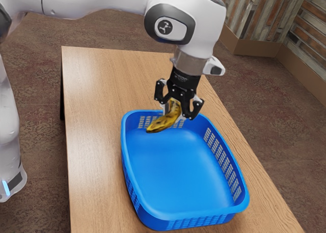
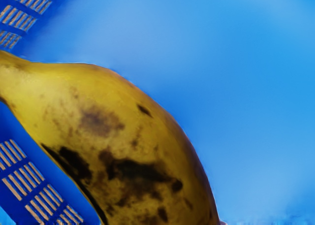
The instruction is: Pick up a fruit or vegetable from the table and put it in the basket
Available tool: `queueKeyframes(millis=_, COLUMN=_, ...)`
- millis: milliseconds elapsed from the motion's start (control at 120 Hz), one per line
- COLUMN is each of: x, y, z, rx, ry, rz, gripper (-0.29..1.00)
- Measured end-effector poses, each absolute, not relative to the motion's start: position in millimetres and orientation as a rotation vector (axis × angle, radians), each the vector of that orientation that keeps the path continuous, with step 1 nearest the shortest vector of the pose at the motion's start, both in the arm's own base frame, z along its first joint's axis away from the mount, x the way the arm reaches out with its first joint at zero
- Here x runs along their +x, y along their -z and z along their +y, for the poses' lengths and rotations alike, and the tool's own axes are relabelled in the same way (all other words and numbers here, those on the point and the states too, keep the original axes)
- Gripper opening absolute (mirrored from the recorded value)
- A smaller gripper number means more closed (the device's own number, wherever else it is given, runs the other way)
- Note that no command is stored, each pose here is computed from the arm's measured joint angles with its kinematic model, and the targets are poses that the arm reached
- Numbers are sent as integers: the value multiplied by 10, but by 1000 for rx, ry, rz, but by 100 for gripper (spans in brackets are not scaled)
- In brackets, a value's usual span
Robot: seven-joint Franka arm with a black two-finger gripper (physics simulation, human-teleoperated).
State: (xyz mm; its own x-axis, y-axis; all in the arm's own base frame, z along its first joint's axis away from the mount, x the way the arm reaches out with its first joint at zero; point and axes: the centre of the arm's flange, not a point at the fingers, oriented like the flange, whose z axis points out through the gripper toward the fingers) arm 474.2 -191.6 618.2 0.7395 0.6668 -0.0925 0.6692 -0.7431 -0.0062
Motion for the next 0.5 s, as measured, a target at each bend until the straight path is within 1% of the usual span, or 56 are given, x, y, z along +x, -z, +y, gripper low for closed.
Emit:
queueKeyframes(millis=33, x=4747, y=-6154, z=-1925, rx=2905, ry=152, rz=1119, gripper=20)
queueKeyframes(millis=83, x=4754, y=-6103, z=-1972, rx=2910, ry=173, rz=1113, gripper=25)
queueKeyframes(millis=158, x=4740, y=-6072, z=-2056, rx=2916, ry=188, rz=1098, gripper=44)
queueKeyframes(millis=250, x=4735, y=-6065, z=-2080, rx=2913, ry=193, rz=1101, gripper=56)
queueKeyframes(millis=358, x=4737, y=-6072, z=-2068, rx=2908, ry=194, rz=1114, gripper=64)
queueKeyframes(millis=500, x=4732, y=-6143, z=-2066, rx=2913, ry=173, rz=1121, gripper=68)
